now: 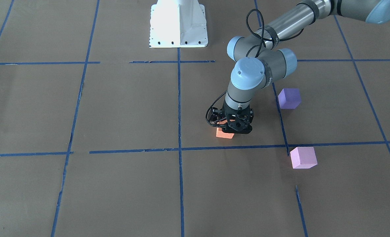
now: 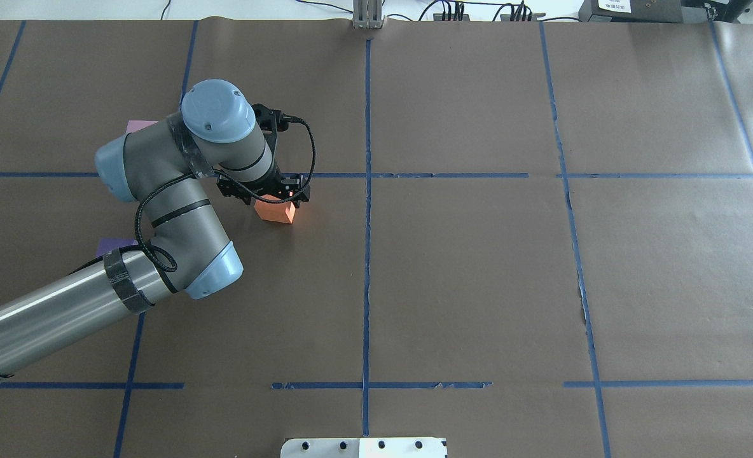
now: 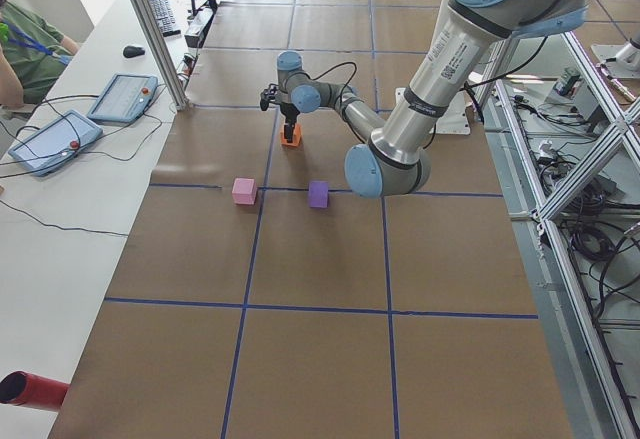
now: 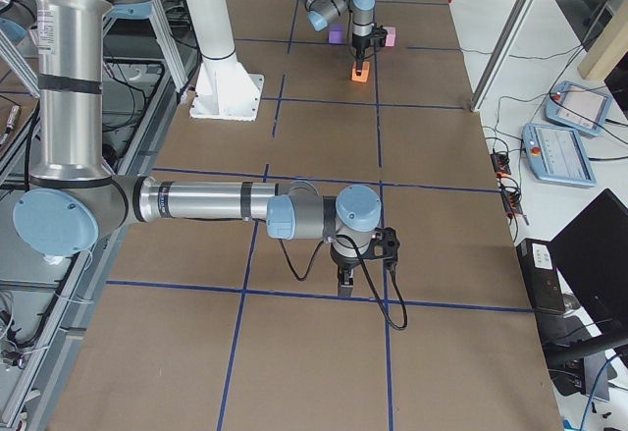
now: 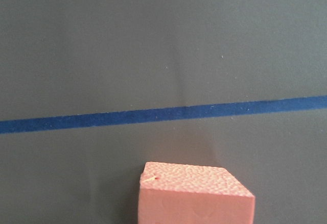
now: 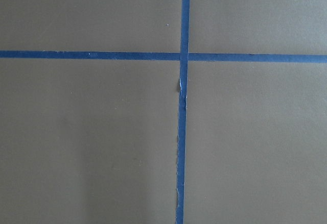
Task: Arrange blocks in a line
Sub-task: 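Close the left gripper on the orange cube and lift it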
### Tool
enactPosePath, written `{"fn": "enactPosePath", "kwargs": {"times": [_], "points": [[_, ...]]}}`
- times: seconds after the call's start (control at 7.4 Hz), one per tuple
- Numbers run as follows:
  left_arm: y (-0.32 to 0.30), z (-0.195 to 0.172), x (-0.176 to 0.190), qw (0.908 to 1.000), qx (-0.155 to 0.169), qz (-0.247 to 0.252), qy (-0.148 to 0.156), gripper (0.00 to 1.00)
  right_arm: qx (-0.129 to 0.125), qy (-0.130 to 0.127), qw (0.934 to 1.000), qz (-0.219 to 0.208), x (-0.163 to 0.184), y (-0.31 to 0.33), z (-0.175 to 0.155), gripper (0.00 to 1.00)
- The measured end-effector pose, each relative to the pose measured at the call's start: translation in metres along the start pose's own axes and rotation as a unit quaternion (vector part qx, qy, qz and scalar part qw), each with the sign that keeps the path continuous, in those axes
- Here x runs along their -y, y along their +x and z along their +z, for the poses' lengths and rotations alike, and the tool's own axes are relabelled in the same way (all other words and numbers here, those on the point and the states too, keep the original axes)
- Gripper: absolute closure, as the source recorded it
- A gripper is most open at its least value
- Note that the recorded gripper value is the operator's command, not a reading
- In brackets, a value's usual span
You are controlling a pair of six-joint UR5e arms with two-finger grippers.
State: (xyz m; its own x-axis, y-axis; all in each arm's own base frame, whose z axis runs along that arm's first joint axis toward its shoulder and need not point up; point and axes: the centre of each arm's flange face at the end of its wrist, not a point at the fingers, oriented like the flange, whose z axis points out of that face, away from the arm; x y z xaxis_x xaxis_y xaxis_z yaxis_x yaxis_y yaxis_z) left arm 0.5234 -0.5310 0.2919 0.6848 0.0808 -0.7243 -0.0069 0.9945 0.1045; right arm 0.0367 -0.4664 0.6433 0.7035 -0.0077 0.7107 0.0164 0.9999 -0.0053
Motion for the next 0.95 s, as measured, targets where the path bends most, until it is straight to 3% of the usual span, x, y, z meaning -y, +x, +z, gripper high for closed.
{"fn": "enactPosePath", "kwargs": {"times": [0.14, 0.27, 0.68, 0.95], "points": [[0.001, 0.0, 0.0, 1.0, -0.001, -0.002, 0.001, 0.74, 0.0, 0.0, 1.0, 0.0, 0.0, 0.0, 0.0, 0.0], [0.003, -0.001, 0.001, 1.0, -0.003, -0.007, 0.002, 1.0, 0.0, 0.0, 1.0, 0.0, 0.0, 0.0, 0.0, 0.0], [0.011, -0.018, 0.002, 0.9998, -0.012, -0.009, 0.009, 1.0, 0.0, 0.0, 1.0, 0.0, 0.0, 0.0, 0.0, 0.0], [0.006, -0.055, 0.007, 0.9997, -0.009, -0.016, 0.019, 1.0, 0.0, 0.0, 1.0, 0.0, 0.0, 0.0, 0.0, 0.0]]}}
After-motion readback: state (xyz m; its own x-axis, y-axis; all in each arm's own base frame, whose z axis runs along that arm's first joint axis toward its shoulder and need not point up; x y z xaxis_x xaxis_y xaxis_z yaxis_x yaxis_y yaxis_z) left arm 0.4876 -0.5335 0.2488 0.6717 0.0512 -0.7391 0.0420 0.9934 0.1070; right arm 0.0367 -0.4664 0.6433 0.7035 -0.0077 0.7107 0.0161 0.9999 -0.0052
